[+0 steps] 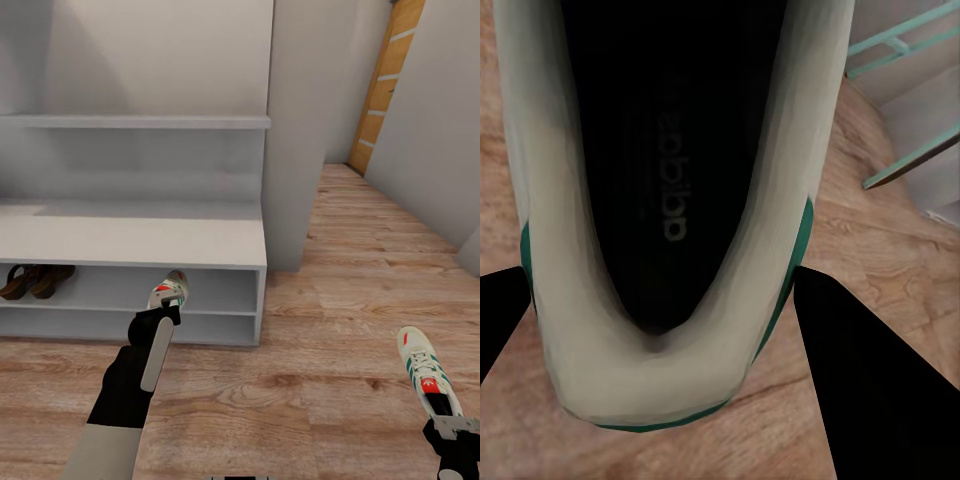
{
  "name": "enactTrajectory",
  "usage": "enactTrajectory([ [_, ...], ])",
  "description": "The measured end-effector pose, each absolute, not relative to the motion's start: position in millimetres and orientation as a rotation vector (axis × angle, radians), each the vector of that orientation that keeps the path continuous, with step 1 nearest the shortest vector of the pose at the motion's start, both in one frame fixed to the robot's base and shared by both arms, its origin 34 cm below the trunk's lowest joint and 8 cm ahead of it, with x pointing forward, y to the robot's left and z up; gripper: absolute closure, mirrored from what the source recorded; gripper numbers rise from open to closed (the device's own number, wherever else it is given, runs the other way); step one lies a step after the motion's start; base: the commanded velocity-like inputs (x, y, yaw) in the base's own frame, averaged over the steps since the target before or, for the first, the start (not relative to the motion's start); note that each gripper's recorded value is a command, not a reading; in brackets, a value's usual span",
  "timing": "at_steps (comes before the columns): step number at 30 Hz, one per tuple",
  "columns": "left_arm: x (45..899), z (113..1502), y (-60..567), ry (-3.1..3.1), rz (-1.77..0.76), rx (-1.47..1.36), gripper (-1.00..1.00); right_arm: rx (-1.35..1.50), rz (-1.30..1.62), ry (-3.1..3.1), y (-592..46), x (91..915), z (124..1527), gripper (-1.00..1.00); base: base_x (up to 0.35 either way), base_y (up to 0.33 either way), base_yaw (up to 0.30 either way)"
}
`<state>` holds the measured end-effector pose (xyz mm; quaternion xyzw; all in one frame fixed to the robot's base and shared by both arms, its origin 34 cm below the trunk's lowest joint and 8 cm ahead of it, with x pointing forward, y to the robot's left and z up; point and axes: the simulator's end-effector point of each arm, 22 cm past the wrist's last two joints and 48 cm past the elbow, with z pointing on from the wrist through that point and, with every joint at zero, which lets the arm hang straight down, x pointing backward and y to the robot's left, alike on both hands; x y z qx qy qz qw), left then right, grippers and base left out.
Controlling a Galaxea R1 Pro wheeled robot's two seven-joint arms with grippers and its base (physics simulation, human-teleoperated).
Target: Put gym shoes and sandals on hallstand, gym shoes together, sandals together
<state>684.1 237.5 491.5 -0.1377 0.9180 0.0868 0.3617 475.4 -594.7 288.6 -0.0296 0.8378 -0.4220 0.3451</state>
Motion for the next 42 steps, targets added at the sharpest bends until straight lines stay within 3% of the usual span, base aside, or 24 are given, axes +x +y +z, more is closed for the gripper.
enactTrajectory([
  [24,685.9,466.8,236.2,2.361,0.228,-0.388,1.0,-0.078,-1.095,2.176,-594.5,475.3,288.3,1.0,0.009,0.0,0.0],
  [42,687.1,467.6,236.2,2.352,0.226,-0.393,1.0,-0.079,-1.094,2.177,-594.5,475.3,288.3,1.0,0.102,0.0,0.0],
])
